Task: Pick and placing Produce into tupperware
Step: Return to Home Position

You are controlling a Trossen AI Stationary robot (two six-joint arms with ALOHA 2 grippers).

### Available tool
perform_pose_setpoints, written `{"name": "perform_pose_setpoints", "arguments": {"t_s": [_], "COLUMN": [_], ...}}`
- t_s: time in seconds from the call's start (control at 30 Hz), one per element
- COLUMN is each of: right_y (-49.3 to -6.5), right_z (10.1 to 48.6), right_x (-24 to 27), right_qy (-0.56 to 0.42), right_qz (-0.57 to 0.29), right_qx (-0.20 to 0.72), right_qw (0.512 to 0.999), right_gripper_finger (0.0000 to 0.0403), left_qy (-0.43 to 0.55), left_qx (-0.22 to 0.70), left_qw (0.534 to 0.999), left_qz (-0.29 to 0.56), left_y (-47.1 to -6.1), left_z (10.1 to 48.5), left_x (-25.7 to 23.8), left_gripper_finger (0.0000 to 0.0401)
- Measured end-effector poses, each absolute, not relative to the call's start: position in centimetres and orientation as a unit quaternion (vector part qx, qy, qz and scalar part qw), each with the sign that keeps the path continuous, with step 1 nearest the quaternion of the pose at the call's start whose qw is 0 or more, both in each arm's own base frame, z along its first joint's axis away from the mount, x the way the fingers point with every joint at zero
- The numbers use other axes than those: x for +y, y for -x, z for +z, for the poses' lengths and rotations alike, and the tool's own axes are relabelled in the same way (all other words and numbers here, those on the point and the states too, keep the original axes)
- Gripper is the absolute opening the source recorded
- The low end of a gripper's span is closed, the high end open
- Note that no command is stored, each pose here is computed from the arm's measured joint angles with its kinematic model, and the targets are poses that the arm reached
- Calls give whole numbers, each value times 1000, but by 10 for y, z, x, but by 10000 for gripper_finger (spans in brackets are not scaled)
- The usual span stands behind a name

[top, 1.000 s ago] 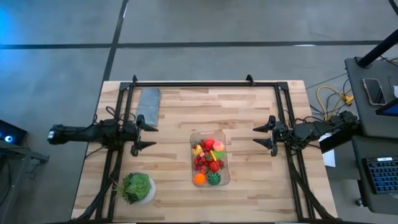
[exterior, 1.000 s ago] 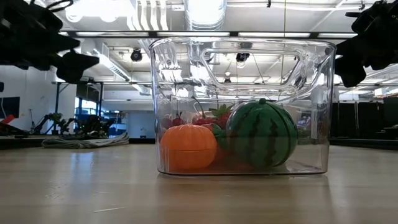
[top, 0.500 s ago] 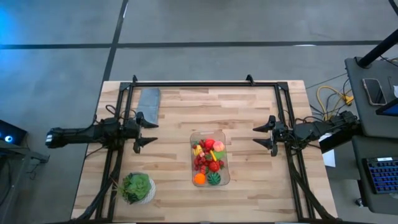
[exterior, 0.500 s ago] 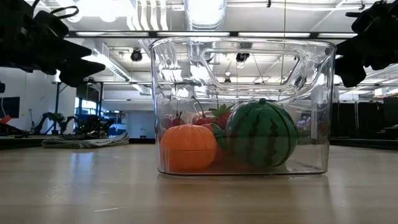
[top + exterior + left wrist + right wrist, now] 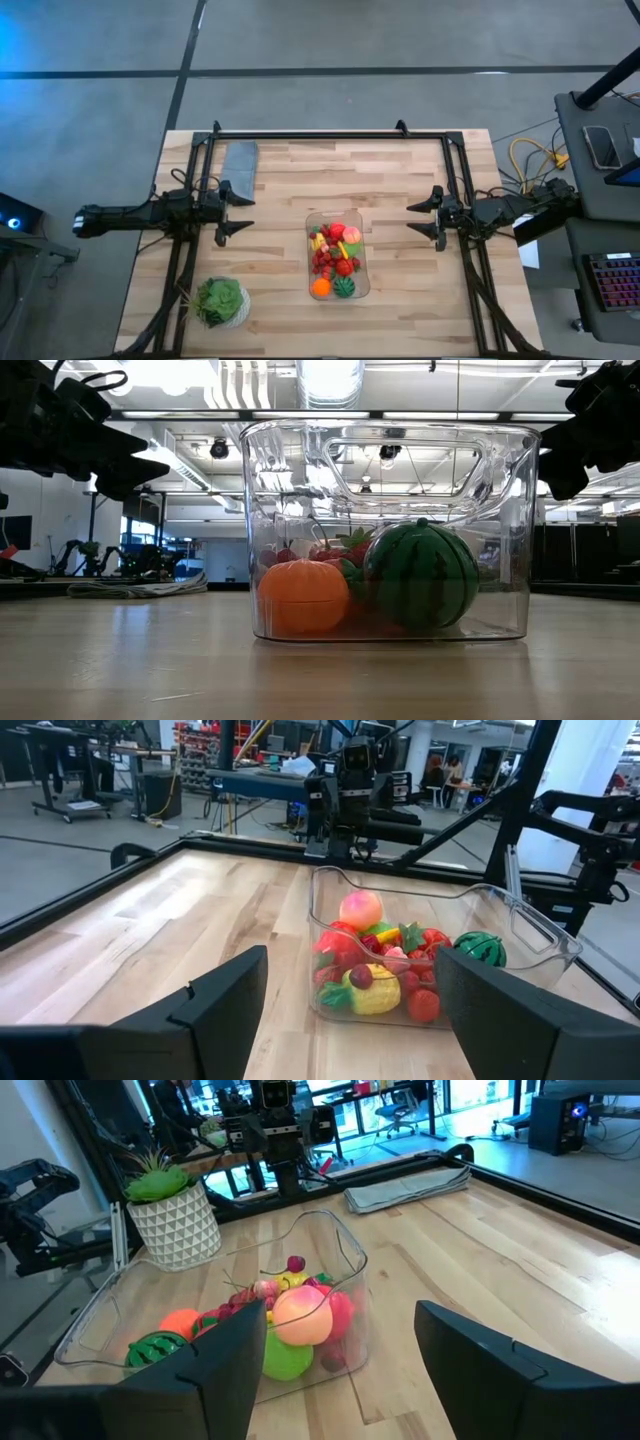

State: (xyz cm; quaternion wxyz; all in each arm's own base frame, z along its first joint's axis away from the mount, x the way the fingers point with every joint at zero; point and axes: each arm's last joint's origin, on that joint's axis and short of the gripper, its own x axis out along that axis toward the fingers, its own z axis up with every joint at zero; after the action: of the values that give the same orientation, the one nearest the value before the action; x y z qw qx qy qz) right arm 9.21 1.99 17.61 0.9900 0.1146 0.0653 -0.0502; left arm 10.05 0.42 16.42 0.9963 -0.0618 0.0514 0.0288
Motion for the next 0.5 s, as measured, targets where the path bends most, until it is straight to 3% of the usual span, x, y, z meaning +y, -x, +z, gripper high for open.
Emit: {"name": "perform_pose_setpoints", "arguments": {"t_s": [0.5], "right_y": [-92], "right_z": [176], "right_x": [20], "right_qy": [-115], "right_qz": [-51], "right_qx": [65], "right_qw": [990], "right_gripper_finger": [248], "left_qy": [62], "left_qx": [52], "left_qw": [996], "left_qz": [29], "left_y": [-101], "left_z": [164], "left_x": [4], "left_gripper_finger": [272]}}
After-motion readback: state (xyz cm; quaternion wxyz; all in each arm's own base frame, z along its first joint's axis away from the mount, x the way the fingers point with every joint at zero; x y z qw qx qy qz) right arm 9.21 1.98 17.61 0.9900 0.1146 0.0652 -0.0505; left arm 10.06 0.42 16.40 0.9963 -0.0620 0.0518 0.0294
